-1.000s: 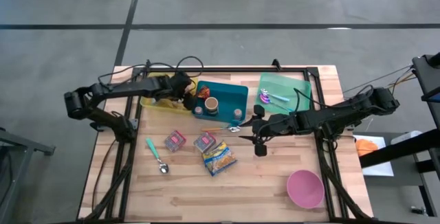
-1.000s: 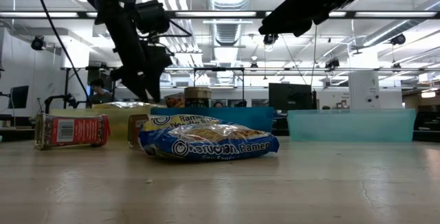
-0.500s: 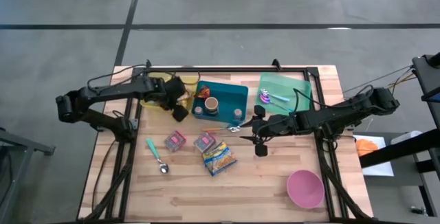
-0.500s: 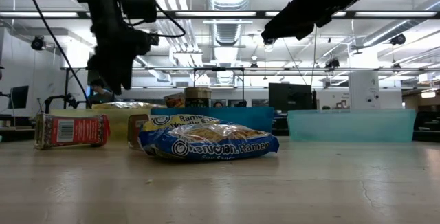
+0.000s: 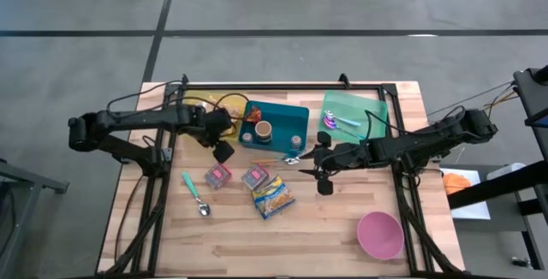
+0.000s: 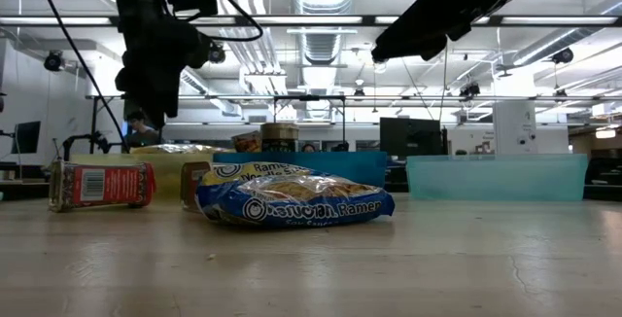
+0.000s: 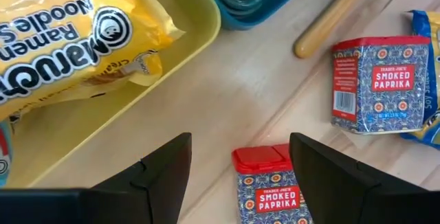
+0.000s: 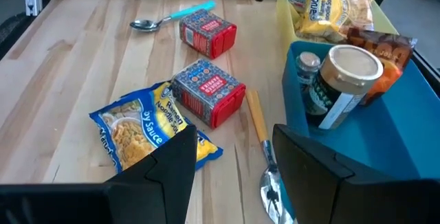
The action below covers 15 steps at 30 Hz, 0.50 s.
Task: Pick & Place Food Item
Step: Put the left red seasoning into the blue bin
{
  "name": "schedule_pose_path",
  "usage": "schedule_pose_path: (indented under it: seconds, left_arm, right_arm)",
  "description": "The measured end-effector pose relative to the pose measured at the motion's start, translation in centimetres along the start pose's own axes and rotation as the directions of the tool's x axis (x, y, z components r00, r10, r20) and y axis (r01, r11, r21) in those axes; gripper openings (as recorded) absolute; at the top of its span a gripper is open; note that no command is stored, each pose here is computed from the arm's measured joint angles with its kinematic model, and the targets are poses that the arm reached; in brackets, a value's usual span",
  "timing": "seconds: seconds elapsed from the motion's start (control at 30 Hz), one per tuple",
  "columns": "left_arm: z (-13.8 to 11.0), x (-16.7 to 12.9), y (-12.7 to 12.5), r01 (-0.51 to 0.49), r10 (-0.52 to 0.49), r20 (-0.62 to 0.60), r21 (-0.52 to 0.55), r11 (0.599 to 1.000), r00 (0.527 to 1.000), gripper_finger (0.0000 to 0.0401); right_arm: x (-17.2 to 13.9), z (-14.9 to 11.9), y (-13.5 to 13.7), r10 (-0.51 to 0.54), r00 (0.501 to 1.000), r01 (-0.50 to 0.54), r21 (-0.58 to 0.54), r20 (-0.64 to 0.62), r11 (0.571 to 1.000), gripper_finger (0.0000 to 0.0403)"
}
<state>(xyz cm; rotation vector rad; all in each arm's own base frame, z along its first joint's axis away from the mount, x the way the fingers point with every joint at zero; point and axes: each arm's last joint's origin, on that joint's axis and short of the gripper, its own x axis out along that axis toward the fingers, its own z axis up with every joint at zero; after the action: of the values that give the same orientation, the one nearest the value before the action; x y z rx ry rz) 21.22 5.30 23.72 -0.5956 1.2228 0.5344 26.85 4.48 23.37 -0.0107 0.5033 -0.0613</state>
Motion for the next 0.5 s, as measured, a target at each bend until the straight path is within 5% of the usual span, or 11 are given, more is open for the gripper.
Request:
schedule_pose_path:
  seconds: [0.5]
  left_arm:
    - [-0.05,0.04,-0.02,0.006,-0.006,-0.006,-0.063,0.998,1.000,0.0254]
  right_arm:
    - [0.00,0.00,0.00,0.001,1.000,-0.001,0.000,0.000,1.000,0.0190]
